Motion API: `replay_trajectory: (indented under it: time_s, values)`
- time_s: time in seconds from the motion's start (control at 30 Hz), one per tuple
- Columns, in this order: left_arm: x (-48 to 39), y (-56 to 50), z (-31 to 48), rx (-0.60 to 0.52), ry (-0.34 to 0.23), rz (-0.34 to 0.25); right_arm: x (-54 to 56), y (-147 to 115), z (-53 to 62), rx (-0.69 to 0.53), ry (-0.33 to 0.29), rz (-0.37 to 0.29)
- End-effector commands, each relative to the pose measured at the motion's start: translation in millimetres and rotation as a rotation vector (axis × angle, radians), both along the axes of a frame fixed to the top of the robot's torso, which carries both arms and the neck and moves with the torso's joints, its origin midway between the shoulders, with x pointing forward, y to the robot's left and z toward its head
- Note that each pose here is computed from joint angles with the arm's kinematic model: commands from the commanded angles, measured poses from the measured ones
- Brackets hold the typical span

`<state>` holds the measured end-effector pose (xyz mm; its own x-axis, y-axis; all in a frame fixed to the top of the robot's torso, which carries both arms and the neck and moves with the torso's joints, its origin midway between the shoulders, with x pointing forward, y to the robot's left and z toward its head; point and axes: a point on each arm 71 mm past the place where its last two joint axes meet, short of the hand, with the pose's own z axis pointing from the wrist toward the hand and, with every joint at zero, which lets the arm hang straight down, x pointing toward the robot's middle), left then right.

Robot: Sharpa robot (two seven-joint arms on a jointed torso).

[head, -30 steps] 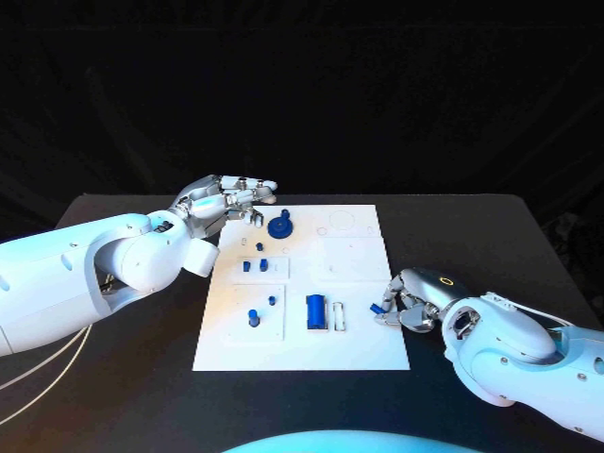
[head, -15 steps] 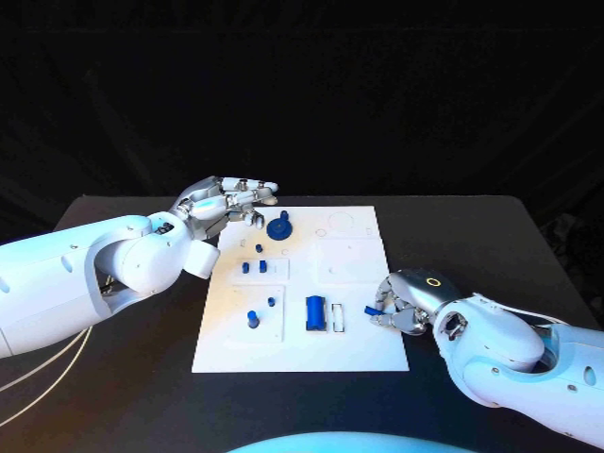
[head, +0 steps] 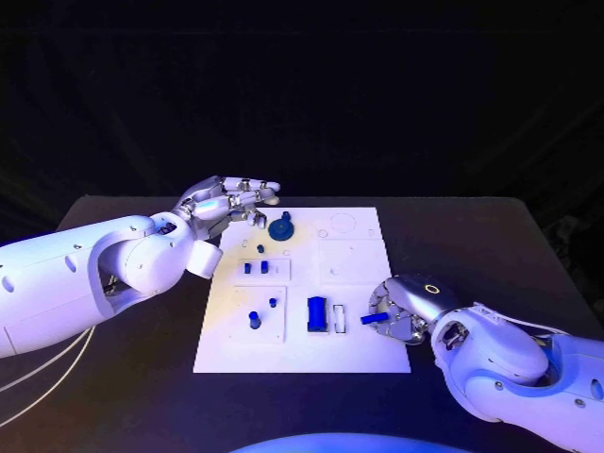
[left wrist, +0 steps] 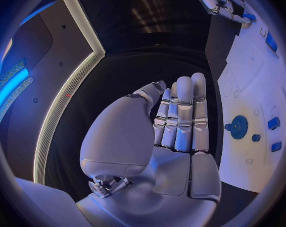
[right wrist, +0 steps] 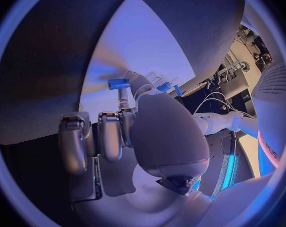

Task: Assemble the parts on the task board

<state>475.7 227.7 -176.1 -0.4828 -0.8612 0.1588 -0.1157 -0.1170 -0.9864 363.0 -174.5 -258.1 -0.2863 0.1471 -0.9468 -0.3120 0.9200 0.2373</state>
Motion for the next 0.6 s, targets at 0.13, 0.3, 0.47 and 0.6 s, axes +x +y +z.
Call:
replay_trajectory:
  time_s: [0.13,0.3,0.47,0.6]
  values:
    - [-1.1,-4.2,3.5,-0.017,-0.039,-0.009,3.1,5,7.2,0.163,0.068,-0.095]
    - [-1.9,-6.0,4.0,-0.018,-0.042,-0.015,4.1,13,4.5,0.215,0.13,-0.117]
    - [-2.2,-6.7,4.2,-0.019,-0.043,-0.017,5.9,19,0.4,0.242,0.178,-0.133]
    - [-2.4,-7.0,4.2,-0.019,-0.043,-0.019,6.5,24,-4.2,0.247,0.228,-0.133]
